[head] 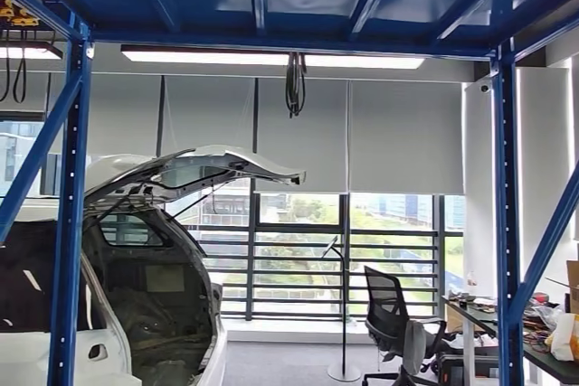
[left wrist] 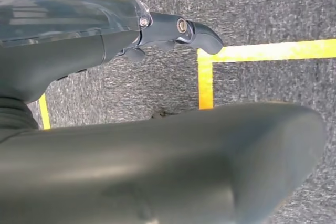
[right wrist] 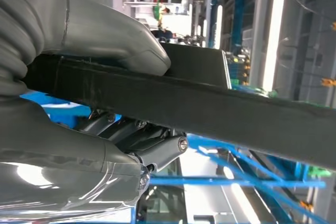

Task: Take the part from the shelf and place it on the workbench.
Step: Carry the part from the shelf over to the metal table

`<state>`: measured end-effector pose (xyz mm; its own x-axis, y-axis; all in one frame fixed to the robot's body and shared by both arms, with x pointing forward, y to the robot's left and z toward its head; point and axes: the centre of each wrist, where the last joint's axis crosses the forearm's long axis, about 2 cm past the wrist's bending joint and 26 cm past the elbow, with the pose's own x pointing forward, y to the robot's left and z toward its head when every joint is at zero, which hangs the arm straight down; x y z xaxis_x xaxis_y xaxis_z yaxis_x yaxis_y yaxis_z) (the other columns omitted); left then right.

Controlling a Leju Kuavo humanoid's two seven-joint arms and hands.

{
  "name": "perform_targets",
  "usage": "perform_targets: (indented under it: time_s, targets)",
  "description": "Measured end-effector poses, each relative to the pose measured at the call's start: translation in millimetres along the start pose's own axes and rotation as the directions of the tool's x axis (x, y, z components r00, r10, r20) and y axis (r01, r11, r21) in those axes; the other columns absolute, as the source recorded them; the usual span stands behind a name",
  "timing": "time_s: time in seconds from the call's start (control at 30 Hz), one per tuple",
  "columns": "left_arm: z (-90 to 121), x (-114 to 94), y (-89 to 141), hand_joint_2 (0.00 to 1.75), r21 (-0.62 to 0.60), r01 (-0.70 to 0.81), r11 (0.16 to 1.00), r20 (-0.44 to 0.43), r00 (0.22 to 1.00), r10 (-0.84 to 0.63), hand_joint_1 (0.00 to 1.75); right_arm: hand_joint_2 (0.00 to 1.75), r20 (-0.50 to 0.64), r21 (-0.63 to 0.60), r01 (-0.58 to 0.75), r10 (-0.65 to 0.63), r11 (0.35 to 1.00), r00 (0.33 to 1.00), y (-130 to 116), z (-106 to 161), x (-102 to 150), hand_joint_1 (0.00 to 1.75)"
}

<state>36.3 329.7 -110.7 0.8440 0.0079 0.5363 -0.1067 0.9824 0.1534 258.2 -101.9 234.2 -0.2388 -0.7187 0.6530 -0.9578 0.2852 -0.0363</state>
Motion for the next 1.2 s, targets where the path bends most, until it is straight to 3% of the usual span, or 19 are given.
perform_targets:
  time_s: [0.83, 1.2]
  targets:
    - [0.0, -2.4, 13.2, 1.75, 0.011, 0.05, 0.999, 0.003, 0.999, -0.05, 0.0, 1.75, 0.05, -0.002, 0.026, -0.025, 1.0, 0.998, 8.7, 5.0, 0.3, 1.75]
    - [-3.7, 3.9, 21.5, 1.75, 0.027, 0.06, 0.998, -0.027, 0.998, -0.059, 0.0, 1.75, 0.078, 0.01, -0.033, 0.032, 0.999, 0.996, 7.9, 12.9, 6.1, 1.75]
